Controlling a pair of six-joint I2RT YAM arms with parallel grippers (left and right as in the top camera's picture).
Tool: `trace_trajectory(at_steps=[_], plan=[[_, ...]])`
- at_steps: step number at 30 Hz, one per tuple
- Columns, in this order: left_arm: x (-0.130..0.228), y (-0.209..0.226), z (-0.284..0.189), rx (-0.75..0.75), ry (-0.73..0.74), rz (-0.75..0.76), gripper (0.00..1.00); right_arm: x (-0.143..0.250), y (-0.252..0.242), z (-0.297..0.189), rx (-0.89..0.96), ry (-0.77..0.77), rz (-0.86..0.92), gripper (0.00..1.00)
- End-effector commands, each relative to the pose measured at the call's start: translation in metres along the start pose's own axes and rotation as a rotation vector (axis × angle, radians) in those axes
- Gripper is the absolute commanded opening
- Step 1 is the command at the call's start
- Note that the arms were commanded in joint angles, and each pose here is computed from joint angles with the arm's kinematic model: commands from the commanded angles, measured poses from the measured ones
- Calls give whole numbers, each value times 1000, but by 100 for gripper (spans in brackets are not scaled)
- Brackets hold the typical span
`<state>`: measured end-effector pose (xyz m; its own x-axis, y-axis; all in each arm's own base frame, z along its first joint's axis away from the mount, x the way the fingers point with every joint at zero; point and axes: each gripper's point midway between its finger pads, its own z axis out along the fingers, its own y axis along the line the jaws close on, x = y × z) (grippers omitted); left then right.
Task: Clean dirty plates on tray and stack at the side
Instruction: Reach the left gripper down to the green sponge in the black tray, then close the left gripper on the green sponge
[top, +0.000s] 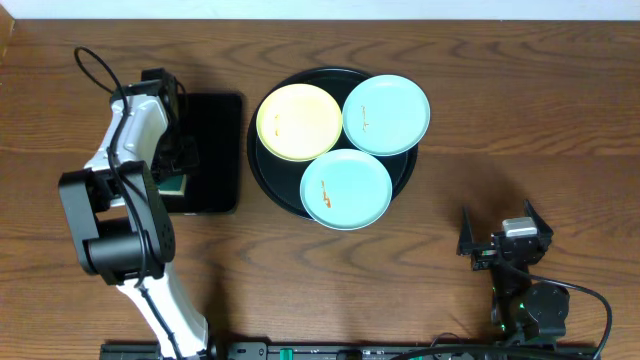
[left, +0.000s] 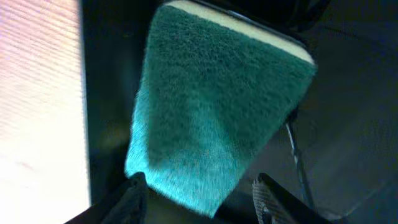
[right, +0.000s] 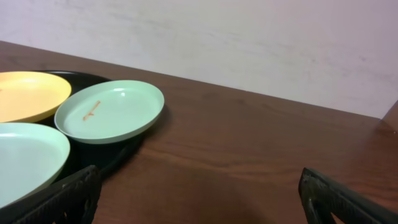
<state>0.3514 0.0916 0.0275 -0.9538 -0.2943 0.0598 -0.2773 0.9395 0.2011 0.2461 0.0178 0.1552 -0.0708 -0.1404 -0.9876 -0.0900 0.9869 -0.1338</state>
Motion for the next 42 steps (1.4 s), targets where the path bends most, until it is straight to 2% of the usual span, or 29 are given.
trace_trajectory(at_steps=[1, 8, 14, 18, 22, 25, 30, 42], plan=[[6, -11, 9, 62, 39, 8, 53, 1, -6, 0, 27, 4, -5, 99], [9, -13, 0, 86, 36, 8, 39, 1, -6, 0, 27, 4, -5, 99], [0, -37, -43, 276, -79, 6, 39, 1, -6, 0, 27, 4, -5, 99], [-4, -55, -68, 413, -143, 32, 48, 1, -6, 0, 27, 4, -5, 99], [-6, -44, -66, 348, -156, 28, 50, 1, -6, 0, 27, 4, -5, 99], [-6, -26, -61, 237, -158, 17, 56, 1, -6, 0, 27, 4, -5, 99], [-7, -11, -57, 150, -164, 10, 66, 1, -6, 0, 27, 4, -5, 99], [-5, -19, -12, 153, -187, -32, 66, 1, -6, 0, 27, 4, -5, 99]])
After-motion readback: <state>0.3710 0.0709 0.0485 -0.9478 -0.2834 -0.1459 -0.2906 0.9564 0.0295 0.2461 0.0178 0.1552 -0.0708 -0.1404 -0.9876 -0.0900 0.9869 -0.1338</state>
